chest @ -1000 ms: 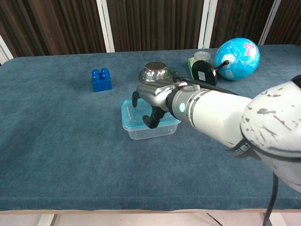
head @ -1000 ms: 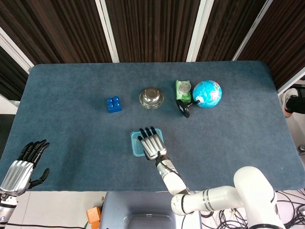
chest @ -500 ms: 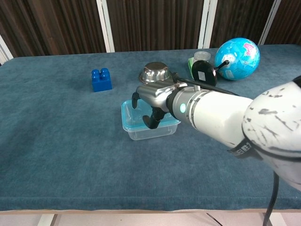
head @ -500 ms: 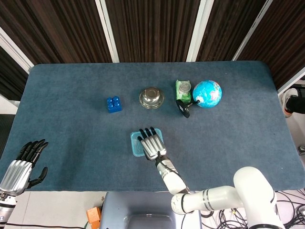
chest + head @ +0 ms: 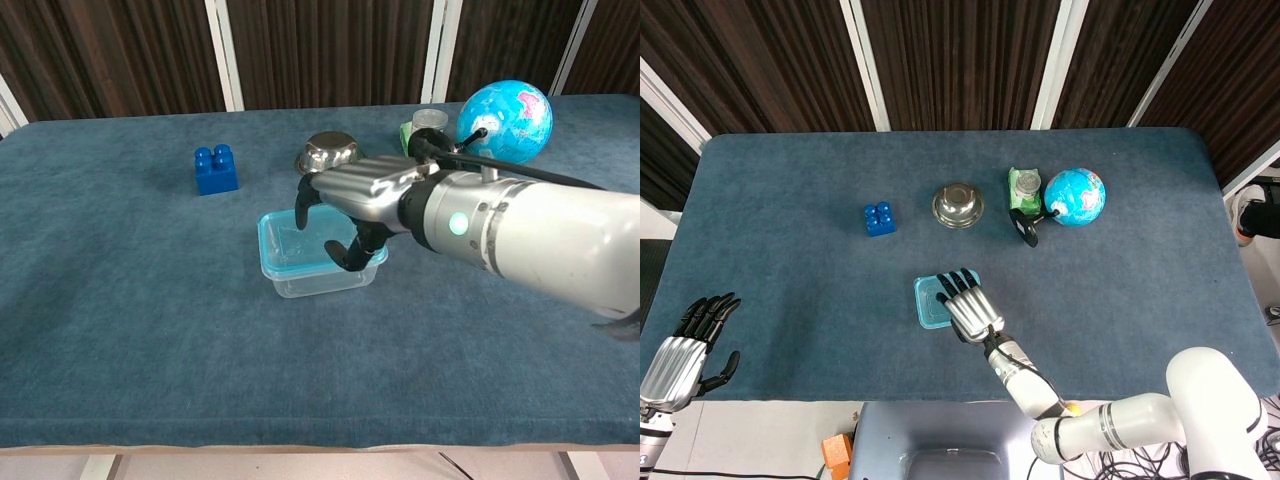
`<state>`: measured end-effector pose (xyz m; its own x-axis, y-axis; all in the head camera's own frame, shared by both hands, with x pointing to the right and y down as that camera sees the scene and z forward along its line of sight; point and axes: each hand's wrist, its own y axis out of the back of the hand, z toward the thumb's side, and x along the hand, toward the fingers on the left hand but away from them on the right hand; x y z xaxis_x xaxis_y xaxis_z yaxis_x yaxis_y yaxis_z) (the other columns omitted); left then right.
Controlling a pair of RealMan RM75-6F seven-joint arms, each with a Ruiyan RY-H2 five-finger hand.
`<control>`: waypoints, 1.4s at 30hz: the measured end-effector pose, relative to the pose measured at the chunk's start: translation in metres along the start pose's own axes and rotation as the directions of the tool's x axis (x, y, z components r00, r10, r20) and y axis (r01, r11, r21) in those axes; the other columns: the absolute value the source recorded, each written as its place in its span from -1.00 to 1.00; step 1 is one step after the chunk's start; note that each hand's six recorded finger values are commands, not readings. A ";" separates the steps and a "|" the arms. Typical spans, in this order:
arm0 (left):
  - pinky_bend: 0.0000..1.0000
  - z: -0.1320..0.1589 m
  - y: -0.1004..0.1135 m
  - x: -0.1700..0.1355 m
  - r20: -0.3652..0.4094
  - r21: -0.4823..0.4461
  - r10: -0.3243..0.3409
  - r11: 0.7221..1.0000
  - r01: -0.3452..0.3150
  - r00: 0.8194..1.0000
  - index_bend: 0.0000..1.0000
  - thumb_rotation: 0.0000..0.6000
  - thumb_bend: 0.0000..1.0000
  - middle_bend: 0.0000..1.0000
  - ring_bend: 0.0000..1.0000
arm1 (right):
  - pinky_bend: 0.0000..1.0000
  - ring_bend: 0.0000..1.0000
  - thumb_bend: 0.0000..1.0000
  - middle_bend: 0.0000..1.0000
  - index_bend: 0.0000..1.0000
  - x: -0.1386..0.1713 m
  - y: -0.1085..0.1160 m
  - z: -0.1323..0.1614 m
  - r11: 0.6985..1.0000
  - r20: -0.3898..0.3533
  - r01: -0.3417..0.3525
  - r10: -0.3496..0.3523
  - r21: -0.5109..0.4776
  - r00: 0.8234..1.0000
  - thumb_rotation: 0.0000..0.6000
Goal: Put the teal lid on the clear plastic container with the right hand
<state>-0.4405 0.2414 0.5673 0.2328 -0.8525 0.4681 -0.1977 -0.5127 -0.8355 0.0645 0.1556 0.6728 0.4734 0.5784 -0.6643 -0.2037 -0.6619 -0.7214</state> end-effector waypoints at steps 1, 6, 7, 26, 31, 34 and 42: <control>-0.94 0.000 0.000 0.000 0.000 0.001 -0.001 1.000 0.001 1.000 -1.00 1.00 -0.05 -0.92 -0.99 | -1.00 -1.00 0.09 -0.96 -0.43 0.001 -0.003 -0.001 1.000 -0.005 -0.007 0.007 0.000 1.000 1.00; -0.94 0.001 -0.001 0.001 0.002 0.002 -0.003 1.000 0.003 1.000 -1.00 1.00 -0.05 -0.92 -0.99 | -1.00 -1.00 0.08 -0.96 -0.43 0.003 -0.008 -0.001 1.000 -0.016 -0.020 0.020 -0.001 1.000 1.00; -0.94 0.001 -0.001 0.001 0.002 0.002 -0.004 1.000 0.004 1.000 -1.00 1.00 -0.05 -0.92 -0.99 | -1.00 -1.00 0.09 -0.96 -0.43 0.004 -0.009 -0.001 1.000 -0.019 -0.022 0.022 0.001 1.000 1.00; -0.94 0.000 -0.002 0.002 -0.005 0.005 -0.009 1.000 0.009 1.000 -1.00 1.00 -0.05 -0.92 -0.99 | -1.00 -1.00 0.09 -0.96 -0.43 0.004 -0.019 0.014 0.999 -0.078 -0.038 0.038 0.000 0.996 1.00; -0.94 -0.001 -0.001 0.001 -0.006 0.003 -0.005 1.000 0.005 1.000 -1.00 1.00 -0.05 -0.92 -0.99 | -1.00 -1.00 0.09 -0.96 -0.43 0.002 -0.017 0.015 0.999 -0.073 -0.032 0.031 -0.003 0.997 1.00; -0.94 -0.001 -0.001 0.001 -0.006 0.002 -0.004 1.000 0.004 1.000 -1.00 1.00 -0.05 -0.92 -0.99 | -1.00 -1.00 0.08 -0.96 -0.43 0.003 -0.016 0.014 1.000 -0.068 -0.030 0.029 -0.006 0.997 1.00; -0.94 0.000 -0.001 0.001 -0.005 0.002 -0.004 1.000 0.004 1.000 -1.00 1.00 -0.05 -0.92 -0.99 | -1.00 -1.00 0.09 -0.96 -0.43 0.001 -0.014 0.012 1.000 -0.063 -0.029 0.028 -0.009 0.998 1.00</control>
<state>-0.4405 0.2409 0.5687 0.2292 -0.8507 0.4731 -0.1943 -0.5163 -0.8341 0.0577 0.1717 0.6799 0.5209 0.5282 -0.6706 -0.2094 -0.6825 -0.7003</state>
